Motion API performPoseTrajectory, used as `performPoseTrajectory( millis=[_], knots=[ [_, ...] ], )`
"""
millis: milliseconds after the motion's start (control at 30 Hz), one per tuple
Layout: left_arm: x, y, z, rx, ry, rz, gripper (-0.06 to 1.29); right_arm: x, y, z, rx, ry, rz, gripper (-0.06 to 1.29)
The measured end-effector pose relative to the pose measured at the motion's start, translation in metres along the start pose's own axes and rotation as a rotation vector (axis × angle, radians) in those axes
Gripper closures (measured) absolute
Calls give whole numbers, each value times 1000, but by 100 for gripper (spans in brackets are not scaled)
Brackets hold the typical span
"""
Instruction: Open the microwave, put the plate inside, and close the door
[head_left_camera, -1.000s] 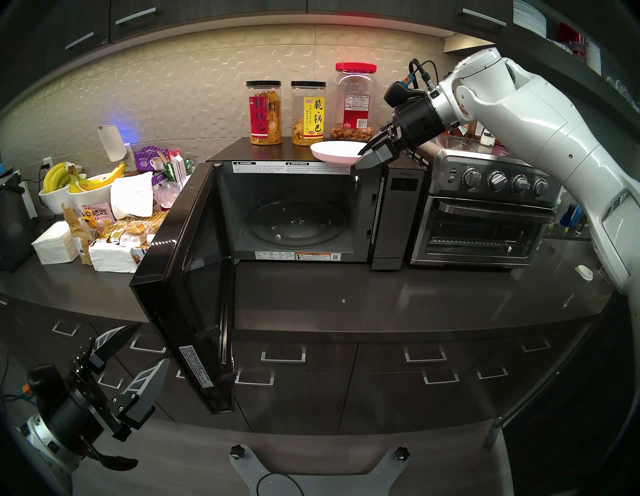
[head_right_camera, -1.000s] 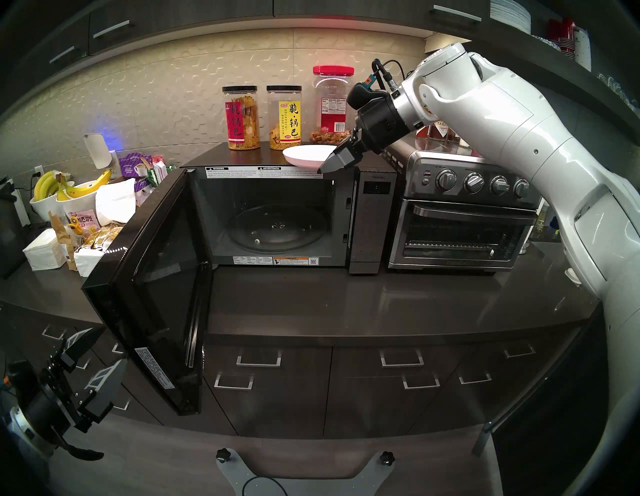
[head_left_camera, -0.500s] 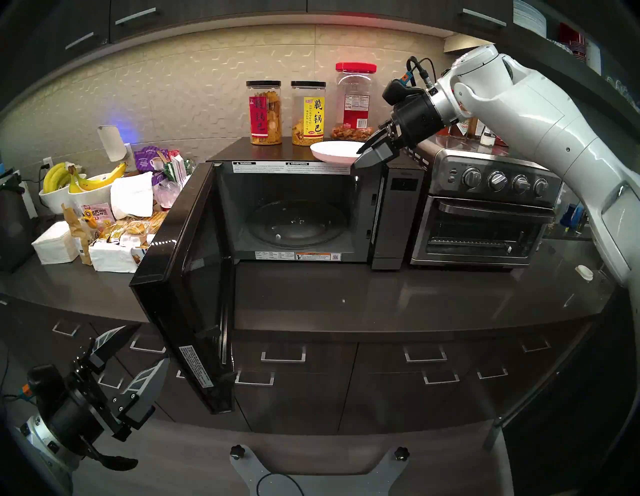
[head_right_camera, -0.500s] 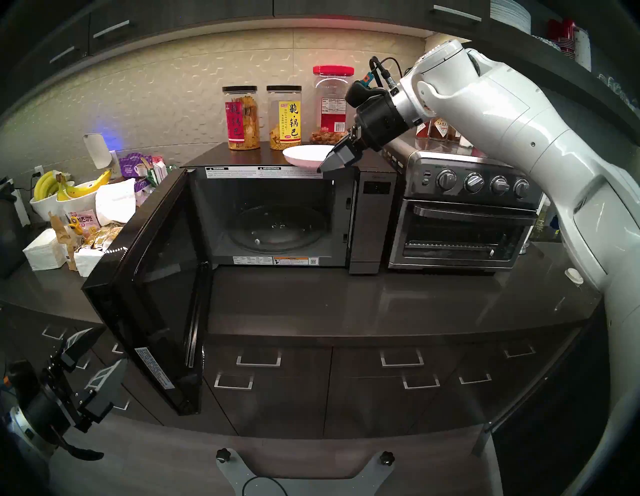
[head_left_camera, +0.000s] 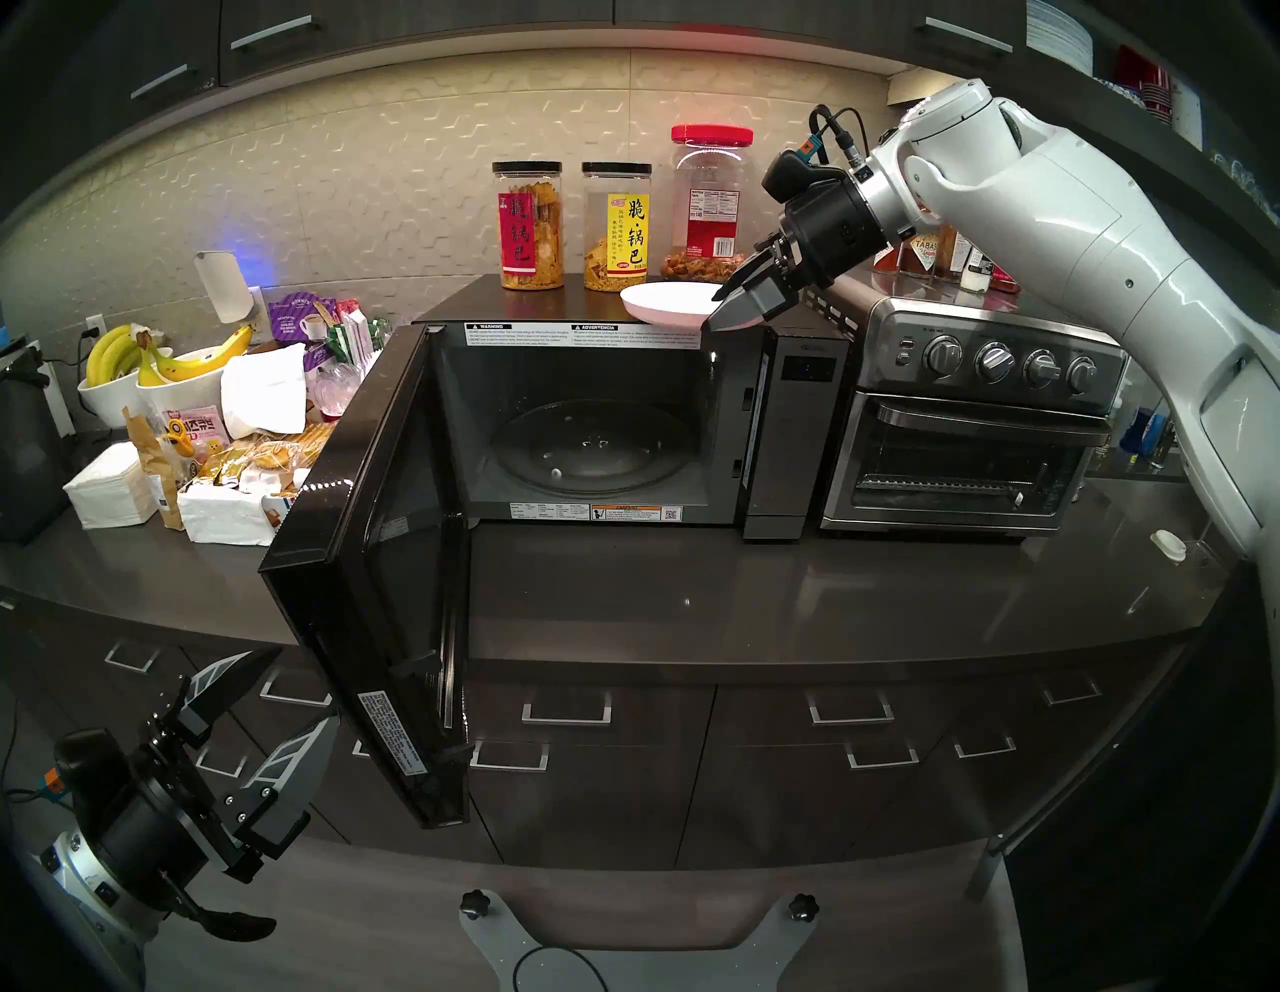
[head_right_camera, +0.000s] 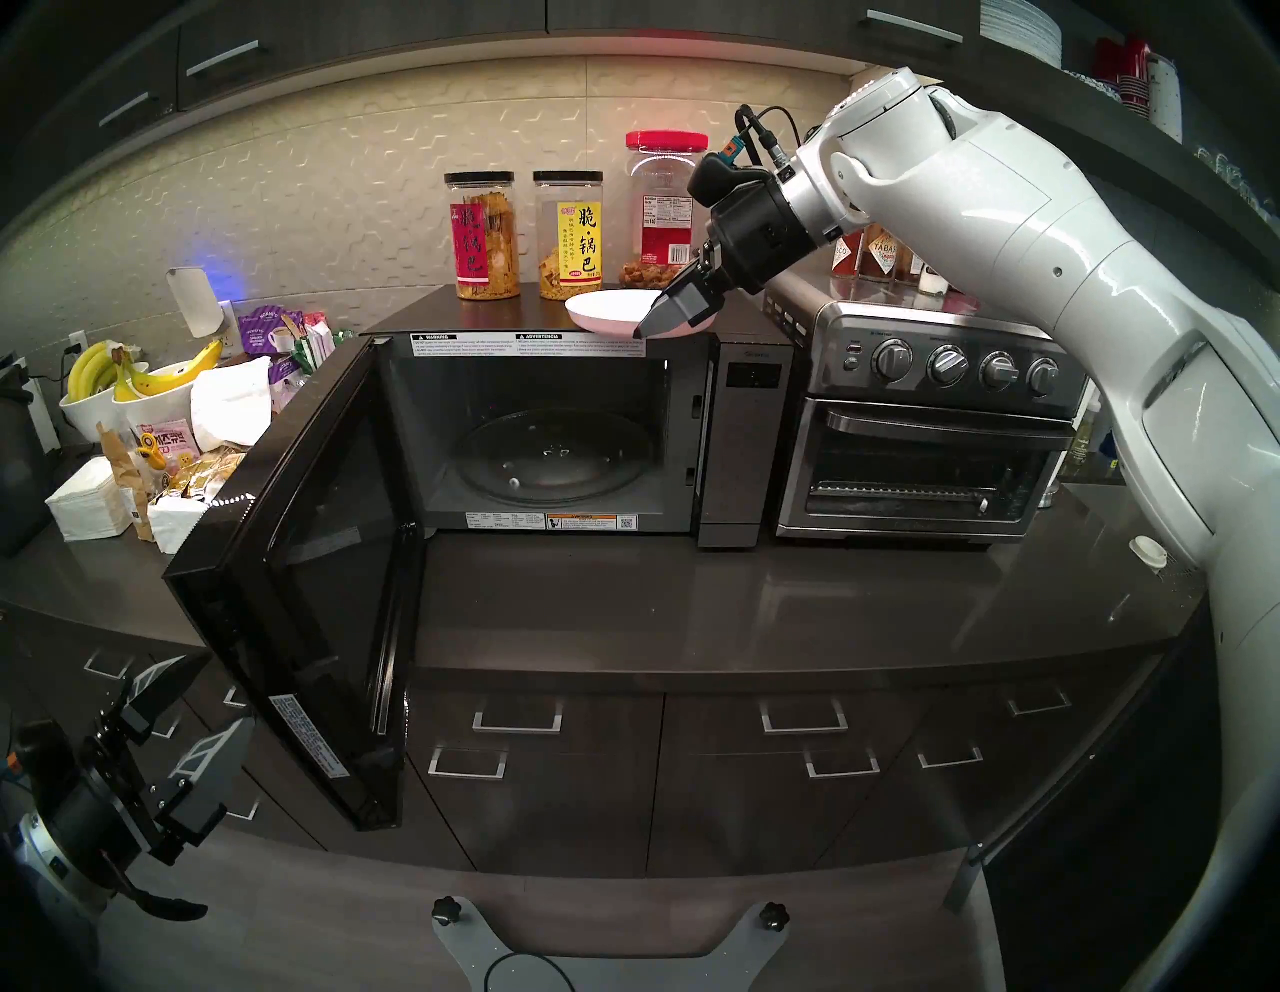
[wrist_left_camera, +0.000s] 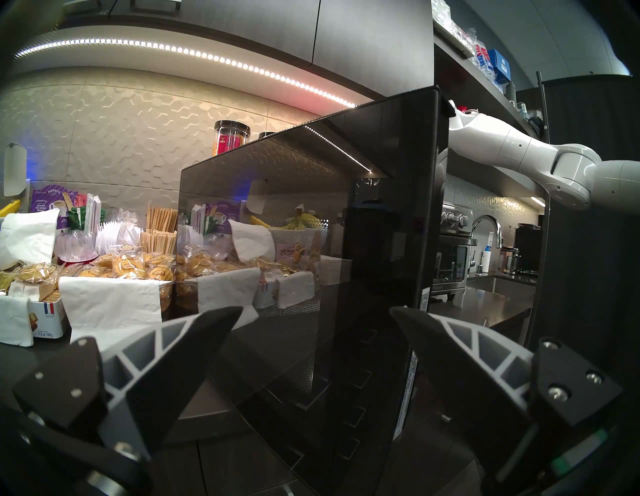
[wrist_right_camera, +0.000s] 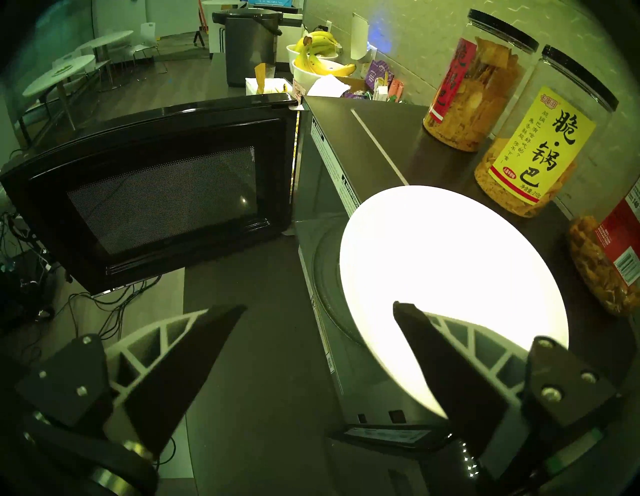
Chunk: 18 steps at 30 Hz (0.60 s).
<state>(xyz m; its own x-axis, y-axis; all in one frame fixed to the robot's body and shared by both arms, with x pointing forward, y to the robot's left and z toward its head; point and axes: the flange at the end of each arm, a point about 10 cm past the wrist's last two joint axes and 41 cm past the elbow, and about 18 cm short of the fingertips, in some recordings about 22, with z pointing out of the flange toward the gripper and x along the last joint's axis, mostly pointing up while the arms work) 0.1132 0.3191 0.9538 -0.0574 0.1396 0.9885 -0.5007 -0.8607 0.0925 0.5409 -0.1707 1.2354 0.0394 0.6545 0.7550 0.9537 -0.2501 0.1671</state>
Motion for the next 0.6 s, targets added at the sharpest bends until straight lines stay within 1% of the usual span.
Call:
performPoseTrajectory(
  millis=[600],
  knots=[
    [0, 0, 0, 0, 0, 0, -3, -3, 2, 11, 28, -37, -9, 2]
  ],
)
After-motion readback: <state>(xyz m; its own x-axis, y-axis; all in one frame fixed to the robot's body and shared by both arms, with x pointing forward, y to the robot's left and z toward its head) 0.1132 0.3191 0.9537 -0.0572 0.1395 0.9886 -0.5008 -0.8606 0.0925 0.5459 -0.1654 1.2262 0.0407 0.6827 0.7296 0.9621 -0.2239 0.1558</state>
